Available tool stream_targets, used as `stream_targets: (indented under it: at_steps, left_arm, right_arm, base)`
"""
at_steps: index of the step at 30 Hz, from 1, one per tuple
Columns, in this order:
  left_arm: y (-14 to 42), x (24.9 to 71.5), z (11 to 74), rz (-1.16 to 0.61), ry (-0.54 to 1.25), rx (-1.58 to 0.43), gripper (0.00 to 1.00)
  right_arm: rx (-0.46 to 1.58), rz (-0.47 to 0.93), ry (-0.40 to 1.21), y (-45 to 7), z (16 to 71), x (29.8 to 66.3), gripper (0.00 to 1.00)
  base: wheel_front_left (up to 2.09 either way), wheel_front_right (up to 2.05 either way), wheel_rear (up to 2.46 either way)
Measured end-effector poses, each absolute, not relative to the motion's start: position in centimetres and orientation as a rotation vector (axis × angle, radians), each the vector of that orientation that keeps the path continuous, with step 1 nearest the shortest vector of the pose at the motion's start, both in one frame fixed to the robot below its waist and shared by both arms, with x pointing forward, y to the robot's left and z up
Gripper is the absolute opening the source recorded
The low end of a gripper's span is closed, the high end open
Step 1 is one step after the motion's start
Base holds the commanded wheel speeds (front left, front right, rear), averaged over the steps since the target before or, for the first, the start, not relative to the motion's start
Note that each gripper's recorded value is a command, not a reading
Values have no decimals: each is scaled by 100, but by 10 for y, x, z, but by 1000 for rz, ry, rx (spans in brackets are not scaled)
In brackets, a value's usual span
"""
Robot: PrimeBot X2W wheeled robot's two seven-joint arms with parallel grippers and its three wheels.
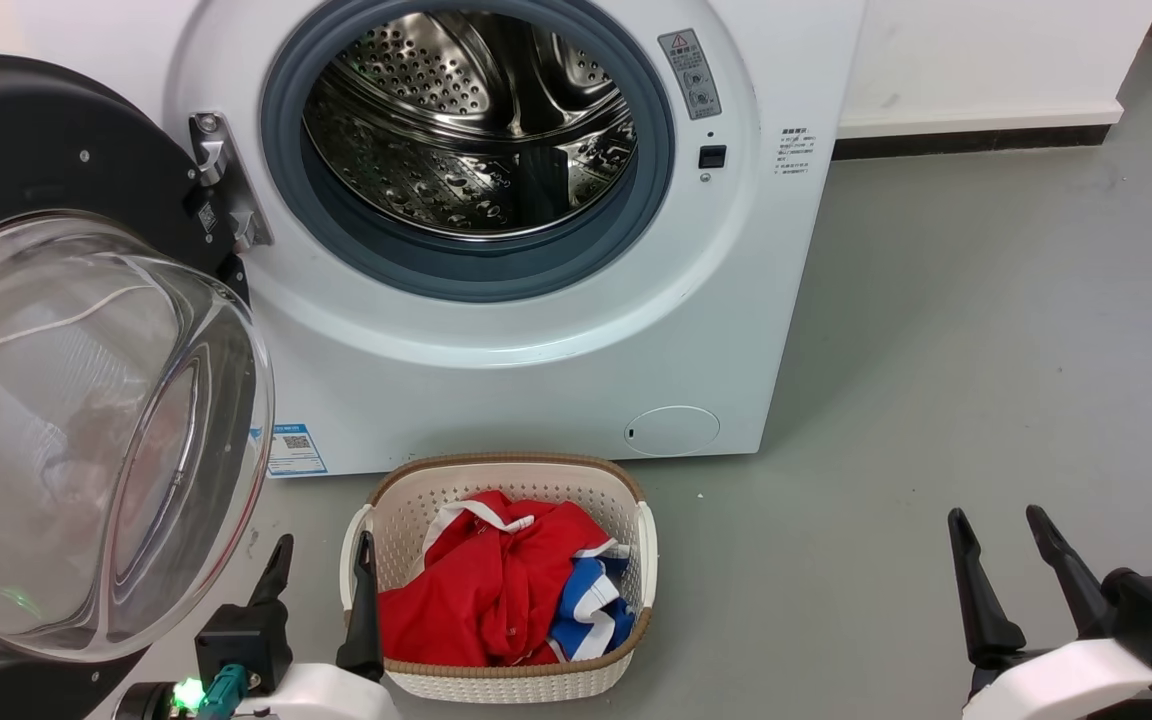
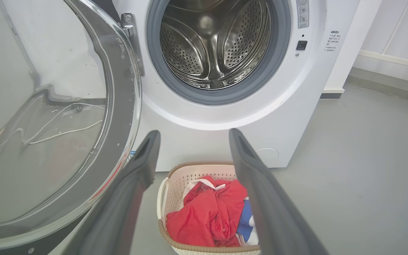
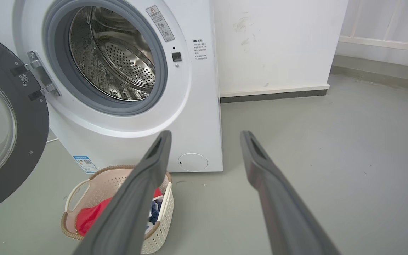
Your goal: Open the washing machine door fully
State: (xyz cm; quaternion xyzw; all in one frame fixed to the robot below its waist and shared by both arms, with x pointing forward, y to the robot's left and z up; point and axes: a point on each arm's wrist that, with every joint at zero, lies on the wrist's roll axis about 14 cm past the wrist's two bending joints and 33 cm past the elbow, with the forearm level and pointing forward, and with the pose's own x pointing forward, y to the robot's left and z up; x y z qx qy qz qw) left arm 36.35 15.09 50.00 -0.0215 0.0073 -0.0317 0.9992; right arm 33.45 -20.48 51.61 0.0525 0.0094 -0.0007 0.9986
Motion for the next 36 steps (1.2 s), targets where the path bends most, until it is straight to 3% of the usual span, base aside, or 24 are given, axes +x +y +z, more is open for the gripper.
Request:
stream_targets:
  at_steps: [9,10,15,36]
  left_arm:
    - [152,364,500,-61,15,-47,100]
    - [152,363,497,-61,25,-47,0]
    - [150,354,477,-52,99,-95,0]
    - [163,364,468,10,202,-476,0]
  right_arm:
    - [104,-2,16,-205,516,336,100]
    - [106,-3,26,-205,513,335,0]
    - [156,-11,88,-205,493,329,0]
    - [532,-33,74,-207,493,341,0]
  base:
    - [0,0,0]
    - [0,0,0]
    - [0,0,0]
    - [0,0,0]
